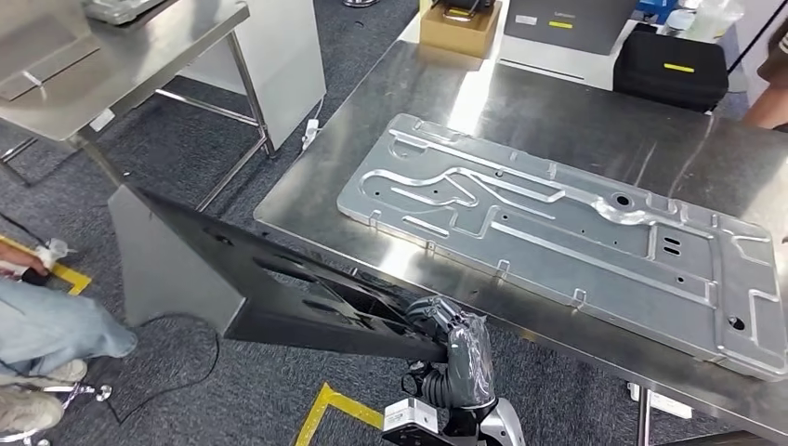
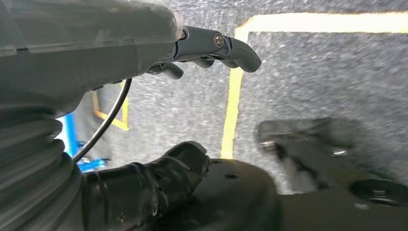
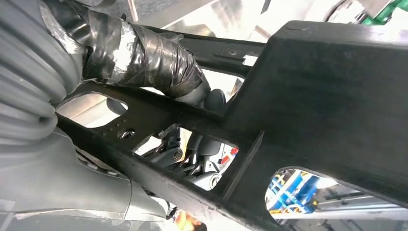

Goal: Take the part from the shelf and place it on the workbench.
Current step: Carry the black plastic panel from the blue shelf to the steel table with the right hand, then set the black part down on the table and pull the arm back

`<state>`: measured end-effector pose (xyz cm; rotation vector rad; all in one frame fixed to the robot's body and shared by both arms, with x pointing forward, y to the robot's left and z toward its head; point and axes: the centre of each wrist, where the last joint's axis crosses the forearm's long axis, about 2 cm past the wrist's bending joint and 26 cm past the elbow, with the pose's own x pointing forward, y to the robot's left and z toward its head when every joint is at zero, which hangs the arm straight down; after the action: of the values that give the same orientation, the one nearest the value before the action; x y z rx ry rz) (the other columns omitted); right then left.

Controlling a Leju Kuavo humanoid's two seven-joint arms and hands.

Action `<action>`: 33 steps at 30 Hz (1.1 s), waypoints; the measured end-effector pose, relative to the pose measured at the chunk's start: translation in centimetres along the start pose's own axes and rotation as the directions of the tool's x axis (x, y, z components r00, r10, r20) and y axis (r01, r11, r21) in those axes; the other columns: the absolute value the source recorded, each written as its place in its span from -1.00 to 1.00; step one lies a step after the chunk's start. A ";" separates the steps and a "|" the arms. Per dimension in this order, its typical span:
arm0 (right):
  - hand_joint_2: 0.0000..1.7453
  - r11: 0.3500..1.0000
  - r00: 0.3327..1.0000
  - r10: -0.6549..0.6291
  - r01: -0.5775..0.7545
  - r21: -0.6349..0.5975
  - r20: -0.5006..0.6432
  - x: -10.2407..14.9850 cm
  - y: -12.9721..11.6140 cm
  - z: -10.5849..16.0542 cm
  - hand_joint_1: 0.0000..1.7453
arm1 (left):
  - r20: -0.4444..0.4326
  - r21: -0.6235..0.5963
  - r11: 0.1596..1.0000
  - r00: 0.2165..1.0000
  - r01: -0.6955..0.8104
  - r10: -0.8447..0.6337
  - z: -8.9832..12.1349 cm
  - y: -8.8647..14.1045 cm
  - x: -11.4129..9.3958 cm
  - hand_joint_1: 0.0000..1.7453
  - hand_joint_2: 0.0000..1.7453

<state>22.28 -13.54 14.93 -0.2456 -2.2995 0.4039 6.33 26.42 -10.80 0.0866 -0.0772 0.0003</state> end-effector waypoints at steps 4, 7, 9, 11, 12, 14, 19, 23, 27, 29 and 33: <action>1.00 1.000 1.000 -0.005 0.005 -0.001 -0.003 0.0 0.0 0.0 0.96 | -0.006 0.001 1.000 1.000 0.003 -0.003 0.0 0.0 -0.4 -1.00 1.00; 1.00 1.000 1.000 -0.009 0.009 -0.001 -0.007 0.0 -0.1 0.2 0.96 | -0.005 0.001 1.000 1.000 0.008 -0.008 0.0 0.0 -0.3 -1.00 1.00; 1.00 1.000 1.000 -0.008 0.008 -0.002 -0.005 0.1 -0.2 0.3 0.96 | -0.006 0.000 1.000 1.000 0.013 -0.013 0.0 -0.1 -0.3 -1.00 1.00; 1.00 1.000 1.000 -0.009 0.009 -0.004 -0.001 0.1 -0.3 0.2 0.96 | -0.005 -0.002 1.000 1.000 0.015 -0.015 0.0 -0.1 -0.3 -1.00 1.00; 1.00 1.000 1.000 -0.009 0.009 -0.004 -0.001 0.1 -0.4 0.2 0.96 | -0.006 -0.002 1.000 1.000 0.016 -0.016 0.0 -0.2 -0.2 -1.00 1.00; 1.00 1.000 1.000 -0.010 0.010 -0.003 -0.003 0.1 -0.4 0.3 0.96 | -0.006 -0.002 1.000 1.000 0.020 -0.020 0.0 -0.2 -0.3 -1.00 1.00; 1.00 1.000 1.000 -0.006 0.006 -0.009 0.003 0.0 -0.6 0.0 0.96 | -0.002 -0.004 0.999 0.999 0.032 -0.032 0.0 -0.2 0.0 -1.00 1.00; 1.00 0.999 1.000 0.016 -0.015 -0.037 0.020 -0.2 -1.0 -0.7 0.96 | 0.010 -0.005 0.999 0.999 0.048 -0.047 0.1 -0.2 0.7 -1.00 1.00; 1.00 0.997 0.999 0.032 -0.029 -0.075 0.041 -0.3 -1.3 -1.9 0.96 | 0.008 -0.008 0.998 0.998 0.065 -0.065 0.1 -0.3 0.8 -1.00 1.00; 1.00 0.993 0.998 0.050 -0.045 -0.112 0.048 -0.5 -1.6 -2.8 0.96 | 0.004 -0.013 0.997 0.997 0.078 -0.078 0.1 -0.3 0.8 -1.00 1.00; 1.00 0.978 0.993 0.099 -0.085 -0.190 0.068 -1.2 -2.7 -5.6 0.96 | 0.001 -0.017 0.995 0.995 0.103 -0.103 0.1 -0.3 0.9 -1.00 1.00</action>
<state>27.06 -15.22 18.79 -0.4387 -2.4104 0.2466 7.26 26.10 -10.64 0.0736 -0.0724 -0.1032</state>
